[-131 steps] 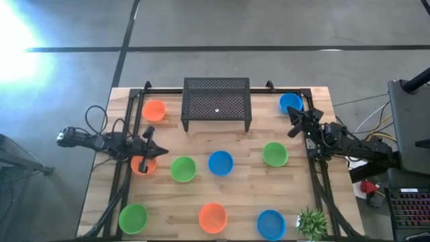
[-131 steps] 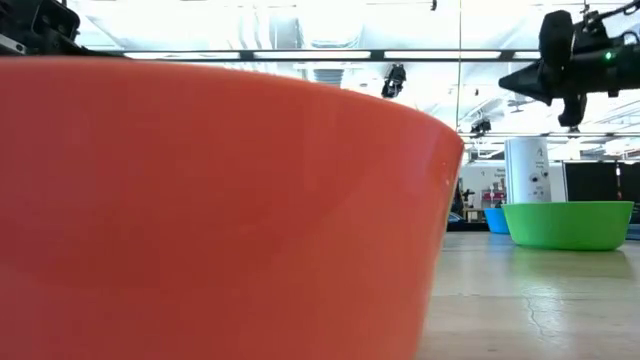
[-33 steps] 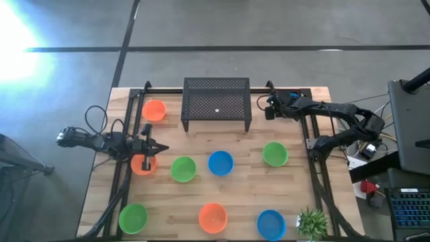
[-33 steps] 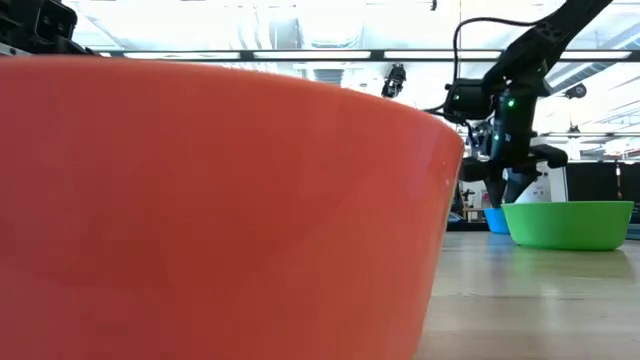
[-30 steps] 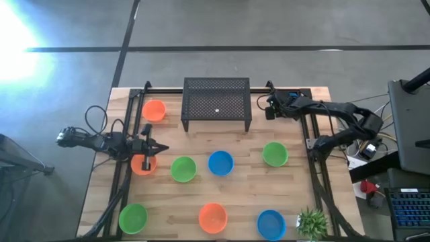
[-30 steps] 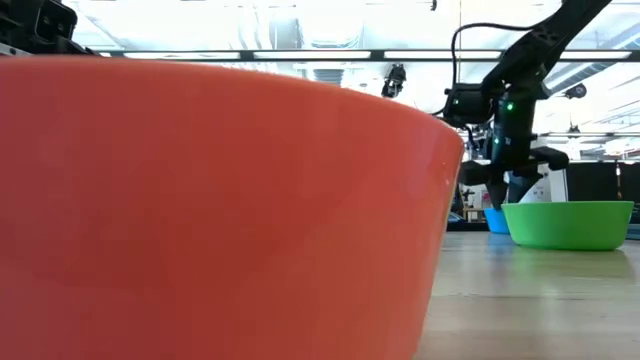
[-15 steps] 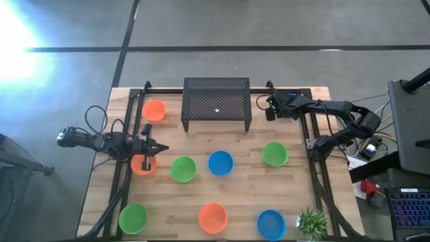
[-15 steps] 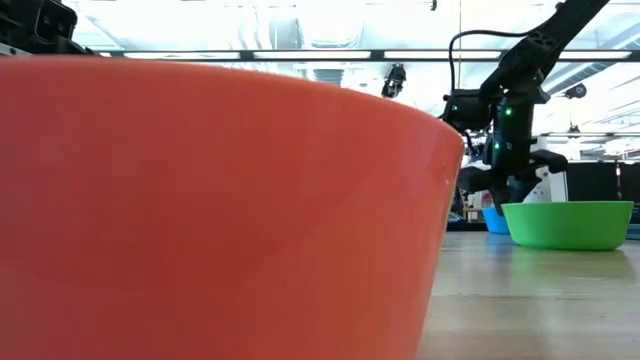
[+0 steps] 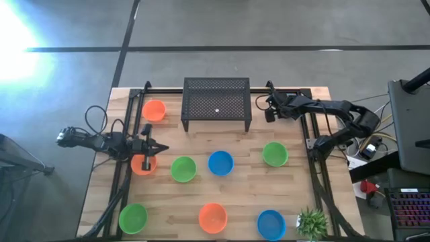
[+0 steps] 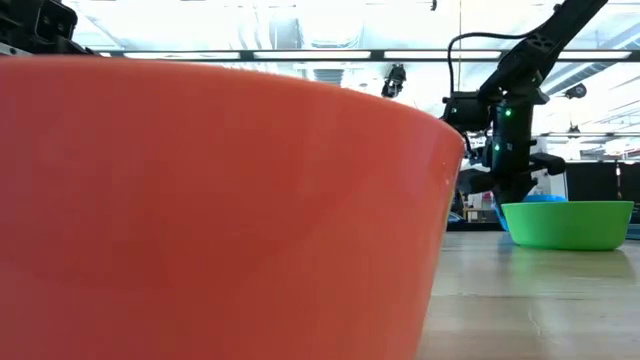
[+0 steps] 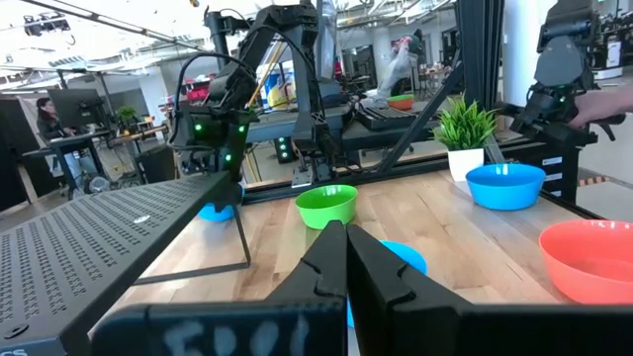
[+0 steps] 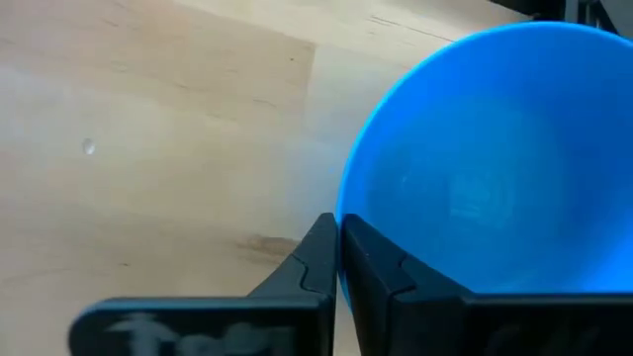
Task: Pick & Place Mini bowls
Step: Put the top blue bowl on the shelf
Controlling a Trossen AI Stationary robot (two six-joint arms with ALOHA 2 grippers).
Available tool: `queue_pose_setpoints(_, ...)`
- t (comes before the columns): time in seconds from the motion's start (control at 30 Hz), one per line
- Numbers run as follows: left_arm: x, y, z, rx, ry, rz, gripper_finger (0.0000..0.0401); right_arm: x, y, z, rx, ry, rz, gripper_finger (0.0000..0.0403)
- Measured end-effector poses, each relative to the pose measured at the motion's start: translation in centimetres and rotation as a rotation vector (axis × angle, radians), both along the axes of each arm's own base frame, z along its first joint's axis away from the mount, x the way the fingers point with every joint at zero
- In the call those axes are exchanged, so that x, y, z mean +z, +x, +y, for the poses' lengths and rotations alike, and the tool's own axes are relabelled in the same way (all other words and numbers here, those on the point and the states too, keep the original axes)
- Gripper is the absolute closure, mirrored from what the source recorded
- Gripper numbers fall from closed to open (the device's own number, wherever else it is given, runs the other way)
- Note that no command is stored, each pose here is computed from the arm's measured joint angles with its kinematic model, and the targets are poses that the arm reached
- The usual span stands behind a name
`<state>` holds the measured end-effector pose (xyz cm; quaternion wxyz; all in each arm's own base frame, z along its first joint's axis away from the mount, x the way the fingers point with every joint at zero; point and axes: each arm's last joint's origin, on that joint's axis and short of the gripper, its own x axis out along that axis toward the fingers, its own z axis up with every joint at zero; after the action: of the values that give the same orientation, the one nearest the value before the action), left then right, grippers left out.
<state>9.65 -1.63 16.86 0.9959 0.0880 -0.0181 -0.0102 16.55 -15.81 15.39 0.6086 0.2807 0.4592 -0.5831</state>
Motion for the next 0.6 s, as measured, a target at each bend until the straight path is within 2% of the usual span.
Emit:
queue_pose_setpoints(0.2,0.0,0.0,0.0,0.000,0.000,0.000,0.0401,1.7,0.9,1.2,0.070,0.006,-0.028,0.0395)
queue_pose_setpoints(0.6,0.0,0.0,0.0,0.000,0.000,0.000,0.0401,8.3,4.2,4.1,0.237,-0.050,-0.086,0.0395)
